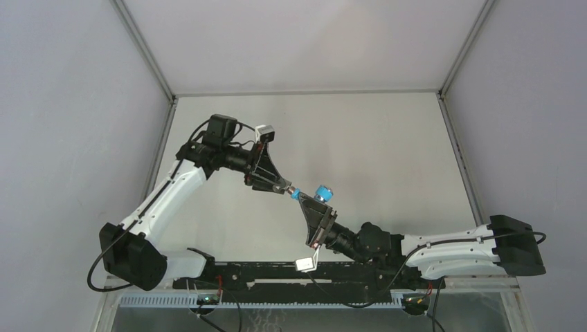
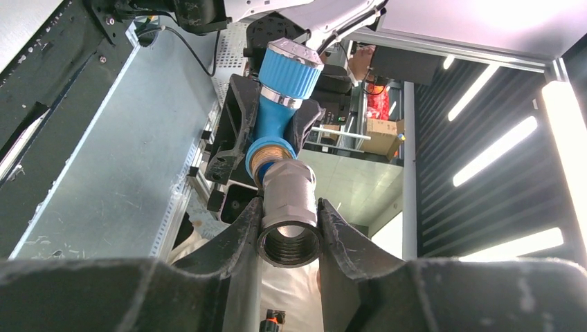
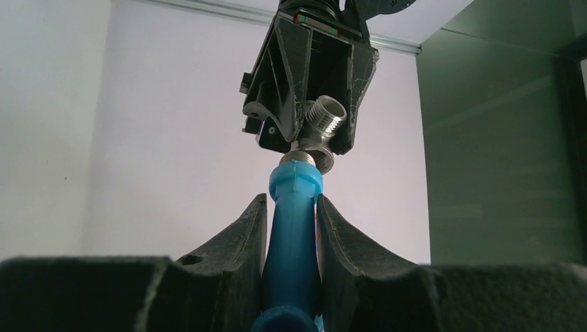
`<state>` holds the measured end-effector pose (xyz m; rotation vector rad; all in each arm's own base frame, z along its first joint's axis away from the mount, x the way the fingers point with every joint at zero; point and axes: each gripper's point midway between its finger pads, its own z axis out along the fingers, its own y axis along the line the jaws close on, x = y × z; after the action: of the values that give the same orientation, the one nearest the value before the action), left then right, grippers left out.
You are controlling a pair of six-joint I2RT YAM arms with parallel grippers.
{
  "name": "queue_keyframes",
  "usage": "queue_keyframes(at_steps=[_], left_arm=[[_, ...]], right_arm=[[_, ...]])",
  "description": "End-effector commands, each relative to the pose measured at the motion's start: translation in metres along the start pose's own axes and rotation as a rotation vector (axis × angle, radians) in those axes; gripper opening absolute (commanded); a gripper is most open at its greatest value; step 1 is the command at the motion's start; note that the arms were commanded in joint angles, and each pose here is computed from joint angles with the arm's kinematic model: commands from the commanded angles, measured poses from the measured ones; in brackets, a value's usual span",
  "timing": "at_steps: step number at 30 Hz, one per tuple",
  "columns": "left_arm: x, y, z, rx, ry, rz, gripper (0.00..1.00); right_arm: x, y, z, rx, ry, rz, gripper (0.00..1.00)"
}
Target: Install the water faucets
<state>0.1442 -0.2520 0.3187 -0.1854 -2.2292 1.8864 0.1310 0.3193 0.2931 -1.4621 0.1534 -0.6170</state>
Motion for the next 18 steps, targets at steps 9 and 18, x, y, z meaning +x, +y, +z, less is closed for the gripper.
queue_keyframes(at_steps=[9,18], left_arm=[[0.02,-0.002,0.002,0.004,0.034,0.06,0.0],[0.021,0.0,0.004,-0.011,0.042,0.062,0.0]], right_arm=[[0.011,-0.025,-0.006,0.098,0.034,0.062,0.0],[0.007,-0.029,-0.007,0.105,0.019,0.063,0.0]])
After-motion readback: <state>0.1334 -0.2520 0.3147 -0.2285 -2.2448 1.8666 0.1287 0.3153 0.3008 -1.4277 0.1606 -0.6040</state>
